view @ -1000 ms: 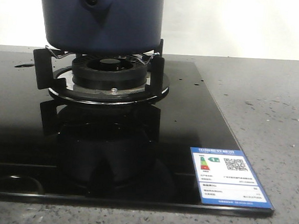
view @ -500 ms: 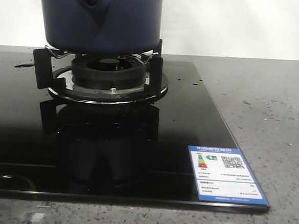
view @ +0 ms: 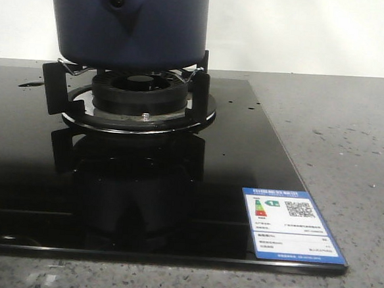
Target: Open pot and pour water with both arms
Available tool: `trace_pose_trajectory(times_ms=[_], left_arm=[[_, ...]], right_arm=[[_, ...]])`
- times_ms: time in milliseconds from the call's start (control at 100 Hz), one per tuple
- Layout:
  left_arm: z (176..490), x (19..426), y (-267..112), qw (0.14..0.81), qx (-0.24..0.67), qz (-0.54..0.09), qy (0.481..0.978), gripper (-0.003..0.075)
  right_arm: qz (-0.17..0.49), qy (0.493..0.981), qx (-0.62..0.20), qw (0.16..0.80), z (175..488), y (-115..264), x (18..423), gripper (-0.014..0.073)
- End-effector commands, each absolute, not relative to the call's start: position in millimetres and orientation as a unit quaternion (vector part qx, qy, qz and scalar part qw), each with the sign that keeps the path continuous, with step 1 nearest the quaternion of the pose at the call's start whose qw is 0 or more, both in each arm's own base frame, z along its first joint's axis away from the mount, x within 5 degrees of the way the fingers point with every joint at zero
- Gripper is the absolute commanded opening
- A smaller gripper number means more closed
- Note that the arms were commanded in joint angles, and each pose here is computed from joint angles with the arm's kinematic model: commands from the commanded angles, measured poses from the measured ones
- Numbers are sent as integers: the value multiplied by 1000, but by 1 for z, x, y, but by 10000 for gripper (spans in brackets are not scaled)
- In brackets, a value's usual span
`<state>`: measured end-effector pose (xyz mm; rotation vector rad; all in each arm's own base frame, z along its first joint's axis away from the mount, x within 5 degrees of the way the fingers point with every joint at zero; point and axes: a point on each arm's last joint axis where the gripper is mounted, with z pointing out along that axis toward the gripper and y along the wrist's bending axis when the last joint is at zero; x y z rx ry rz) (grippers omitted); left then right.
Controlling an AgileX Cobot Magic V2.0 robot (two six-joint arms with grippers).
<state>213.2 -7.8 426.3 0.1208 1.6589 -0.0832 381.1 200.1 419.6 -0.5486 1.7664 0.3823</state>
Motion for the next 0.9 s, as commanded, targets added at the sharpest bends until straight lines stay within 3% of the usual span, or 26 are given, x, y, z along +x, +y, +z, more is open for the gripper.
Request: trace_pose_trajectory(times_ms=[0,460,890], left_arm=[[449,204,-4,720,21,-36,692,368],[449,204,-4,719,19,-42,694,368],[448,204,-5,716,21,-43,696,368]], right_arm=[[168,679,-192,688,461,187,360,-41],[140,595,-143,778,423,185,346,-43],[134,536,-118,825,419,186,338,-43]])
